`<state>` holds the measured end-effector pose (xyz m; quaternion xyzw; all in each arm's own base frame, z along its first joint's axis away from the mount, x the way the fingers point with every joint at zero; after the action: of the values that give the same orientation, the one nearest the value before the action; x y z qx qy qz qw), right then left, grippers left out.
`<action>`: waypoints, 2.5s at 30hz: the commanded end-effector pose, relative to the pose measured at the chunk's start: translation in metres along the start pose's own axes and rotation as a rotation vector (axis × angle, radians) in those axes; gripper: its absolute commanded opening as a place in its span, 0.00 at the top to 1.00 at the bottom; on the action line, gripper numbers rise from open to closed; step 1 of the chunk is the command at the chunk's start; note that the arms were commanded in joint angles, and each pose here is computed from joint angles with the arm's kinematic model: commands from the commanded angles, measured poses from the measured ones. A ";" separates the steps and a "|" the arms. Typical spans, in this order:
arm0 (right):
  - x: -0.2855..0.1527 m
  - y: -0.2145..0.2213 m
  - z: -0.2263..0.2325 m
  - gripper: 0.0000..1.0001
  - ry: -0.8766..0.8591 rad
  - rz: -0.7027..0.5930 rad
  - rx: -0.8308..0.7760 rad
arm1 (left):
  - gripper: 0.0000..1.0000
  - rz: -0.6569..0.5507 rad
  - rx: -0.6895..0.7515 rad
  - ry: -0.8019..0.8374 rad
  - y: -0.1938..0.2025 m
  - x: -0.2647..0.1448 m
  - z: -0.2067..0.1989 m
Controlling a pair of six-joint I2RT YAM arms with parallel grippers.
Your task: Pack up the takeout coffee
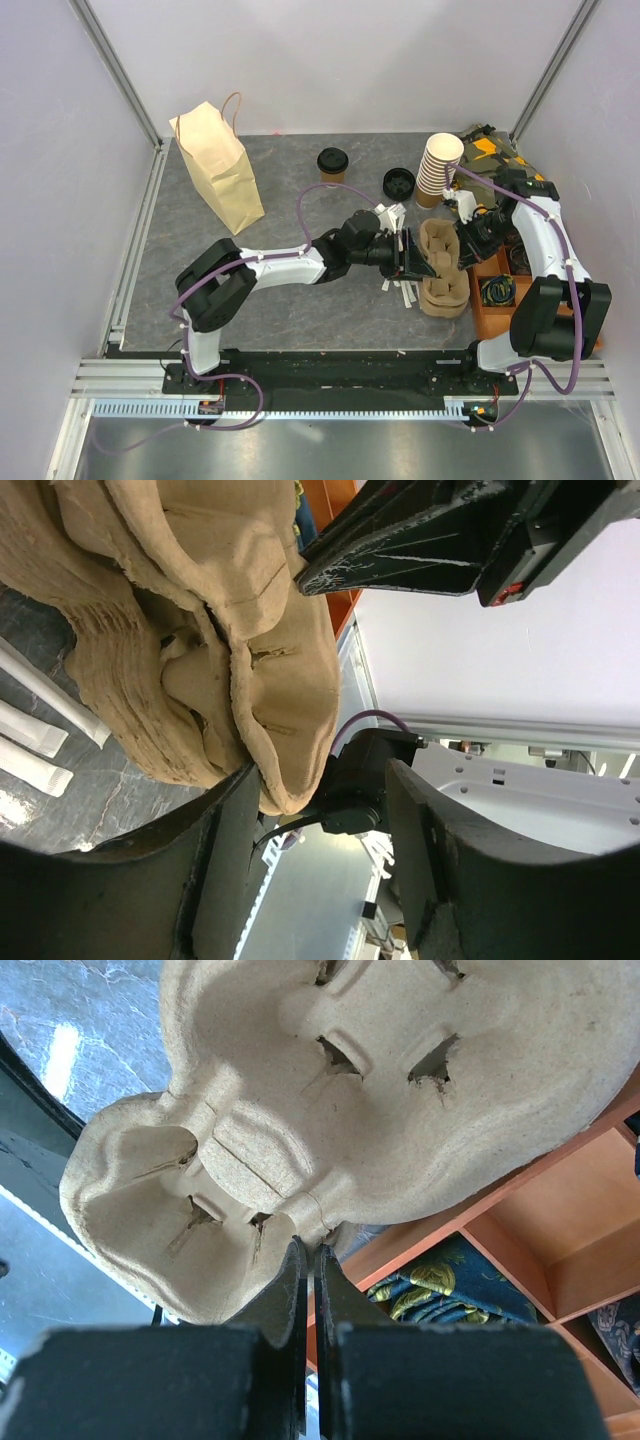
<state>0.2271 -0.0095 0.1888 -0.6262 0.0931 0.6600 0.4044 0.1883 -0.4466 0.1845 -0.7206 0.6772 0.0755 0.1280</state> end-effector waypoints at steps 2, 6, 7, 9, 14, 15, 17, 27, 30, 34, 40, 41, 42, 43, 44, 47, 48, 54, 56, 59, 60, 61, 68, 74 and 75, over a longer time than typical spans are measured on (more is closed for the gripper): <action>-0.003 -0.002 0.005 1.00 0.000 -0.038 -0.035 | 0.42 -0.023 -0.001 0.052 -0.006 0.008 -0.019; -0.003 -0.003 0.005 1.00 -0.002 -0.046 -0.034 | 0.47 -0.017 0.002 0.053 -0.006 0.013 -0.021; -0.003 -0.003 0.006 1.00 -0.007 -0.045 -0.036 | 0.47 -0.016 -0.001 0.047 -0.005 0.015 -0.019; -0.003 -0.003 0.006 1.00 -0.008 -0.046 -0.034 | 0.49 -0.015 0.001 0.036 -0.004 0.017 -0.018; -0.004 -0.003 0.006 1.00 -0.008 -0.046 -0.034 | 0.60 -0.033 -0.020 -0.052 -0.006 0.021 -0.002; -0.004 -0.002 0.007 1.00 -0.010 -0.045 -0.034 | 0.63 -0.033 -0.023 -0.056 -0.006 0.021 -0.001; -0.004 -0.002 0.007 1.00 -0.011 -0.046 -0.037 | 0.67 -0.033 -0.029 -0.069 -0.006 0.021 0.002; -0.008 -0.004 0.003 0.88 -0.001 -0.028 -0.031 | 0.98 -0.025 0.021 -0.018 -0.008 0.023 -0.010; -0.012 -0.006 0.000 0.79 0.003 -0.025 -0.021 | 0.98 -0.026 0.035 -0.014 -0.009 0.023 -0.010; -0.018 -0.005 -0.003 0.54 0.021 -0.016 -0.009 | 0.98 -0.016 0.047 0.034 -0.008 0.021 -0.018; -0.025 -0.007 -0.003 0.35 0.042 -0.028 0.001 | 0.98 -0.004 0.041 0.111 -0.007 0.019 -0.034; -0.027 -0.008 -0.002 0.34 0.041 -0.034 0.003 | 0.98 0.001 0.038 0.118 -0.006 0.019 -0.035; -0.030 -0.010 -0.003 0.33 0.042 -0.040 0.003 | 0.98 0.006 0.036 0.126 -0.006 0.018 -0.036; -0.031 -0.010 -0.003 0.32 0.041 -0.046 0.010 | 0.98 0.005 0.026 0.141 -0.006 0.018 -0.038; -0.033 -0.011 -0.002 0.32 0.036 -0.048 0.014 | 0.98 0.005 0.023 0.149 -0.006 0.017 -0.039; -0.038 -0.013 0.000 0.32 0.022 -0.071 0.014 | 0.98 0.008 0.019 0.164 -0.006 0.016 -0.043; -0.041 -0.014 0.001 0.32 0.029 -0.082 0.009 | 0.98 0.011 0.018 0.166 -0.005 0.015 -0.043; -0.051 -0.016 0.004 0.33 0.049 -0.102 0.013 | 0.98 0.011 0.013 0.180 -0.006 0.011 -0.044; -0.056 -0.016 0.005 0.32 0.049 -0.116 0.036 | 0.98 0.014 0.012 0.187 -0.005 0.010 -0.045; -0.065 -0.018 0.003 0.33 0.050 -0.164 0.098 | 0.98 0.001 0.018 0.214 -0.010 0.003 -0.054; -0.069 -0.019 0.002 0.33 0.058 -0.185 0.108 | 0.98 0.000 0.025 0.226 -0.011 0.000 -0.057; -0.073 -0.018 0.001 0.32 0.064 -0.210 0.131 | 0.98 -0.010 0.028 0.239 -0.014 -0.005 -0.062; -0.099 -0.037 0.021 0.28 0.051 -0.424 0.135 | 0.98 -0.012 0.051 0.254 -0.019 -0.034 -0.078; -0.103 -0.044 0.039 0.25 0.005 -0.520 0.092 | 0.98 0.000 0.064 0.240 -0.013 -0.069 -0.075; -0.102 -0.043 0.040 0.25 0.003 -0.521 0.077 | 0.98 -0.011 0.058 0.226 -0.017 -0.076 -0.067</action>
<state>0.2375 -0.0182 0.2927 -0.6497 -0.0023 0.5105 0.5633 0.2027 -0.4184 0.2532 -0.7329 0.6768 0.0006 0.0696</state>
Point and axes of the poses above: each gripper's point midway between its finger pads, its own x axis out along the fingers, its own z axis along the line the jaws close on, y = z × x, the point moved 6 cm from there along -x, back along the fingers, and after that the axes turned 13 degrees about -x, right-handed, at the moved point
